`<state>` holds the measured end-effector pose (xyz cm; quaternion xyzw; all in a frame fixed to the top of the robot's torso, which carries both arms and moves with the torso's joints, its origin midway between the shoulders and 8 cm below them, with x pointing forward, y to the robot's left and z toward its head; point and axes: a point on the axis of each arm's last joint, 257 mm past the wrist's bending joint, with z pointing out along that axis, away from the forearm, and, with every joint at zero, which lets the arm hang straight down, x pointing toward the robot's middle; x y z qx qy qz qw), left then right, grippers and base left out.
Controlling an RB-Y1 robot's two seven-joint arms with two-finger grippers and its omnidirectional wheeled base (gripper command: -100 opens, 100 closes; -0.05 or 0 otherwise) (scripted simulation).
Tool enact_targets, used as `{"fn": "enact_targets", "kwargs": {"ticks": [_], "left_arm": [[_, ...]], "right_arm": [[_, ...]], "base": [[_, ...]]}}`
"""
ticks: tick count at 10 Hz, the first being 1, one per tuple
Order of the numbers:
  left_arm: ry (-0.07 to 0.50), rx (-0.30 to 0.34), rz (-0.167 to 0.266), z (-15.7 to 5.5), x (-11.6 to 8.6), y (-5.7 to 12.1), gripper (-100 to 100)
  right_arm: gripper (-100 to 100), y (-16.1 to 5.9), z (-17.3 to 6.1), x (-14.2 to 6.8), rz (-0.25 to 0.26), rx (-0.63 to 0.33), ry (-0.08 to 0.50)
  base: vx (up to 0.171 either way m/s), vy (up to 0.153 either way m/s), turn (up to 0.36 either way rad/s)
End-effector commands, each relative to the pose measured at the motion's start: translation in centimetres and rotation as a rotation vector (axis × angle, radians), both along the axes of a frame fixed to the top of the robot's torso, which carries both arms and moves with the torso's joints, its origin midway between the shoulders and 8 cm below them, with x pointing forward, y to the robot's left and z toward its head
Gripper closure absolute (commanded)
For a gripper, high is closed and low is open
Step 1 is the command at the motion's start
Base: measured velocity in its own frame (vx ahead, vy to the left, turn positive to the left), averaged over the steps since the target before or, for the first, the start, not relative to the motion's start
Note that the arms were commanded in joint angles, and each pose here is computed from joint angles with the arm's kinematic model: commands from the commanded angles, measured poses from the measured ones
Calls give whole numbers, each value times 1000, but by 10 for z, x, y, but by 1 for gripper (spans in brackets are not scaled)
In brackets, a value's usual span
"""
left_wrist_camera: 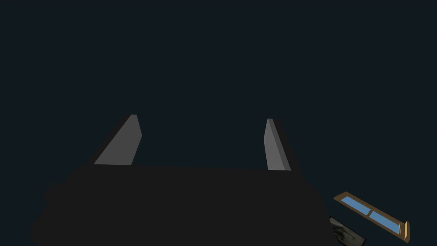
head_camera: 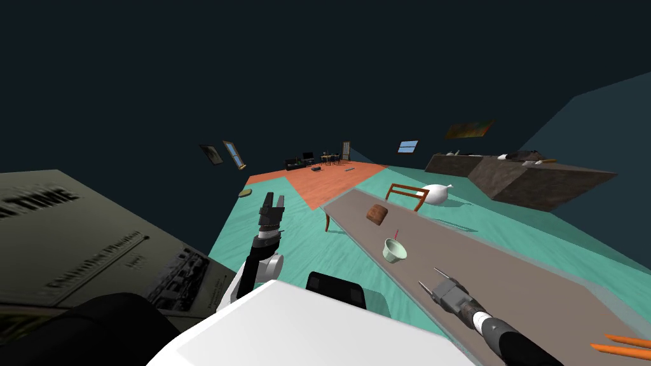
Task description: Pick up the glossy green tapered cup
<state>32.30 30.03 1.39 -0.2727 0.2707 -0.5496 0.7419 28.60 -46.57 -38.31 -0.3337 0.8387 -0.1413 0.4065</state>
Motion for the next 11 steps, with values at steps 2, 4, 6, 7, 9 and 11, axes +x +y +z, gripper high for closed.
{"fn": "enact_targets", "kwargs": {"ticks": [2, 4, 6, 7, 9, 11], "left_arm": [[0, 0, 0, 0, 0, 0, 0], [0, 0, 0, 0, 0, 0, 0], [0, 0, 0, 0, 0, 0, 0], [0, 0, 0, 0, 0, 0, 0], [0, 0, 0, 0, 0, 0, 0], [0, 0, 0, 0, 0, 0, 0]], "right_arm": [[-100, -26, -19, -27, 42, -114, 78], [-100, -55, -38, -64, 94, -228, 183], [-100, -55, -39, -65, 107, -243, 185], [-100, -55, -39, -65, 104, -240, 185], [-100, -81, -54, -102, 163, -341, 288], [-100, -81, -54, -102, 167, -346, 289]], "base": [[144, 131, 123], [167, 143, 138], [87, 59, 20], [-6, -15, -2], [97, 69, 146], [101, 65, 6]]}}
